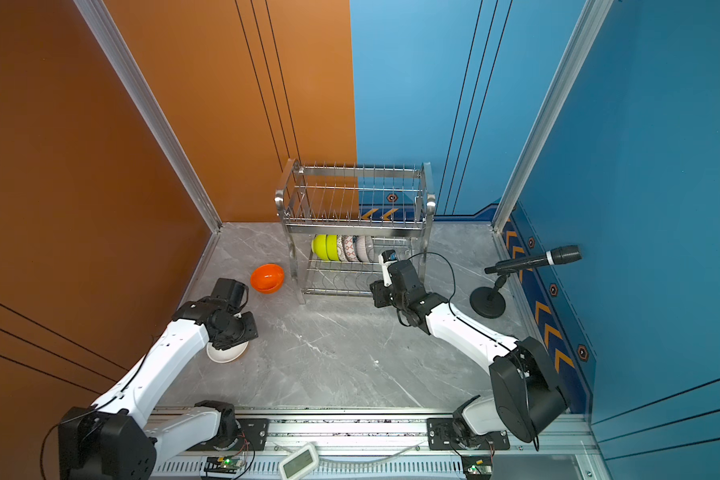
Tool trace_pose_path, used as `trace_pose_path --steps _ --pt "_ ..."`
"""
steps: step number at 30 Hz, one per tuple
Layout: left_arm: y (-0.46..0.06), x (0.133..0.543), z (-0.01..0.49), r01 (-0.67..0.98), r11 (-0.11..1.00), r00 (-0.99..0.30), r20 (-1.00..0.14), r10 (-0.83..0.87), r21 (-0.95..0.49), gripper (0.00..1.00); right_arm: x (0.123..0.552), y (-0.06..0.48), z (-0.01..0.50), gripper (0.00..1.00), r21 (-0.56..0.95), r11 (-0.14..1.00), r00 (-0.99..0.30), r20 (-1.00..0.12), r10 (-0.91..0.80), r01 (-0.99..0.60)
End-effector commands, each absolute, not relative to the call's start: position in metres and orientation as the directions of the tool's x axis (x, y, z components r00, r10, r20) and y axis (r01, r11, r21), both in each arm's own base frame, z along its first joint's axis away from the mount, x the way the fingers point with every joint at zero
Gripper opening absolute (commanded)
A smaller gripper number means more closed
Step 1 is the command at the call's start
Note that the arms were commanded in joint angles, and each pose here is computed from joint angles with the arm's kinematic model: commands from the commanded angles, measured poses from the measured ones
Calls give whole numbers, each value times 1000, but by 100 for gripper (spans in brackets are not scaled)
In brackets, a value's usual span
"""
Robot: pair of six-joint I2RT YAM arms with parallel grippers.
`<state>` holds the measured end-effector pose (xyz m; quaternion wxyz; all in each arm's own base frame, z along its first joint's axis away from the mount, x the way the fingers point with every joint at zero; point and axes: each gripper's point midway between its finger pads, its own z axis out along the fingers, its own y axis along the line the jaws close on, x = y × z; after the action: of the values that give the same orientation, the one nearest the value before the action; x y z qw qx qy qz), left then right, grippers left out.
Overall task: Load bowls into a dish rack
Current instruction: Move the bowl to the center of the table.
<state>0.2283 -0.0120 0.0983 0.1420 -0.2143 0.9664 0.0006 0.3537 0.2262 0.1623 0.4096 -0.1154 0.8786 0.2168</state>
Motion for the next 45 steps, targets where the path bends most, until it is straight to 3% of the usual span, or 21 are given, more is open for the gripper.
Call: trace_pose_path --steps 1,11,19,26,35,45 --pt "-15 222 94 -411 911 -887 -208 -411 -47 51 351 229 185 34 266 861 -559 -829 -25 -433" --pt "-3 231 79 -357 931 -926 -158 -344 70 44 339 223 214 36 257 854 -486 -874 5 -452" --pt "-6 238 67 -283 954 -957 -96 -274 101 30 338 219 214 35 257 865 -496 -868 11 -431" --pt "-10 236 62 -231 967 -971 -93 -221 109 21 336 214 217 36 248 873 -491 -871 11 -420" --pt "-41 241 72 -107 990 -986 -141 -93 94 1 337 197 224 36 230 902 -477 -879 32 -365" --pt "-99 234 82 17 996 -981 -191 32 83 0 337 180 226 36 253 920 -478 -874 85 -299"
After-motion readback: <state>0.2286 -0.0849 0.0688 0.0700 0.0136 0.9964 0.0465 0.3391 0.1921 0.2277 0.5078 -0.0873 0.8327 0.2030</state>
